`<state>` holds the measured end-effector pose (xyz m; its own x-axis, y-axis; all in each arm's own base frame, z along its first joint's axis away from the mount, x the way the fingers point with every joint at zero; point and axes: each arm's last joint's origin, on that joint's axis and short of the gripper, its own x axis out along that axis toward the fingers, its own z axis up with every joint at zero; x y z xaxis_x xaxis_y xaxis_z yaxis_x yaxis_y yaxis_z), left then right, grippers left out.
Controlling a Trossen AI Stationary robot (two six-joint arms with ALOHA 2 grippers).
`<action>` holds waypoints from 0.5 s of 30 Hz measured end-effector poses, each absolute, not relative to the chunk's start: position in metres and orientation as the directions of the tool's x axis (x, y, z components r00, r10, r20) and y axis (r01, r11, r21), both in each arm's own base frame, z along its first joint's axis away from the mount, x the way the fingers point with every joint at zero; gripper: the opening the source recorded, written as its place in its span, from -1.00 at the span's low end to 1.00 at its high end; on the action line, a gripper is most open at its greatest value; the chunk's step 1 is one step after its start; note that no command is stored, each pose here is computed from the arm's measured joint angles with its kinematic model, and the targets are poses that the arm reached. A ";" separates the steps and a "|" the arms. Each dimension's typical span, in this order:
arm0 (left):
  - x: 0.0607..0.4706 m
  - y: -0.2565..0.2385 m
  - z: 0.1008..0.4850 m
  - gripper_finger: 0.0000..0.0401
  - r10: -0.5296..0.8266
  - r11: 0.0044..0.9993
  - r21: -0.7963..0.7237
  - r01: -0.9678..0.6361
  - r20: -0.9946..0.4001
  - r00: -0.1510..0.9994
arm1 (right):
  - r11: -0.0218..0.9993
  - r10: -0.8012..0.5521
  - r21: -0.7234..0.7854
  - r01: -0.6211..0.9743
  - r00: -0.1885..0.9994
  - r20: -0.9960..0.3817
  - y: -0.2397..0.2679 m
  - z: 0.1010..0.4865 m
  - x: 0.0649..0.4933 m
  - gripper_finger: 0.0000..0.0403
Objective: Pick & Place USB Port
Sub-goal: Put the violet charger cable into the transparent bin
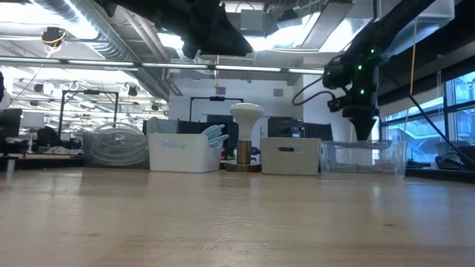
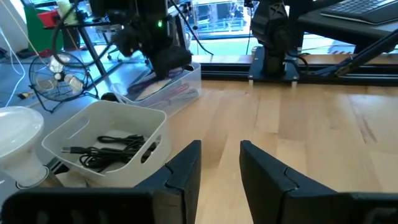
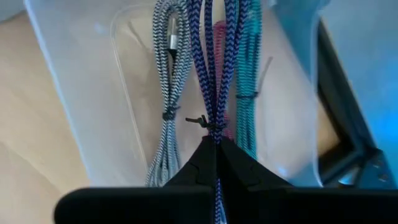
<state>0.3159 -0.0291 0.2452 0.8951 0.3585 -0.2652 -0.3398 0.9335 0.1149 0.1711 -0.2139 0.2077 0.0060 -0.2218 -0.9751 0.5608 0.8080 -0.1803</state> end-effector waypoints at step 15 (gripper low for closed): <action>0.316 -0.030 0.244 -0.50 0.356 0.934 0.109 -0.339 -0.272 0.894 | 0.790 -0.138 -0.127 0.599 -0.028 -0.990 -0.229 0.167 0.164 -1.00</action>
<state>0.3156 -0.0298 0.2445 0.8939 0.3565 -0.2718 -0.3394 0.9343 0.1093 0.1637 -0.2286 0.1667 -0.0282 -0.1379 -0.9900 0.5992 0.7905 -0.1272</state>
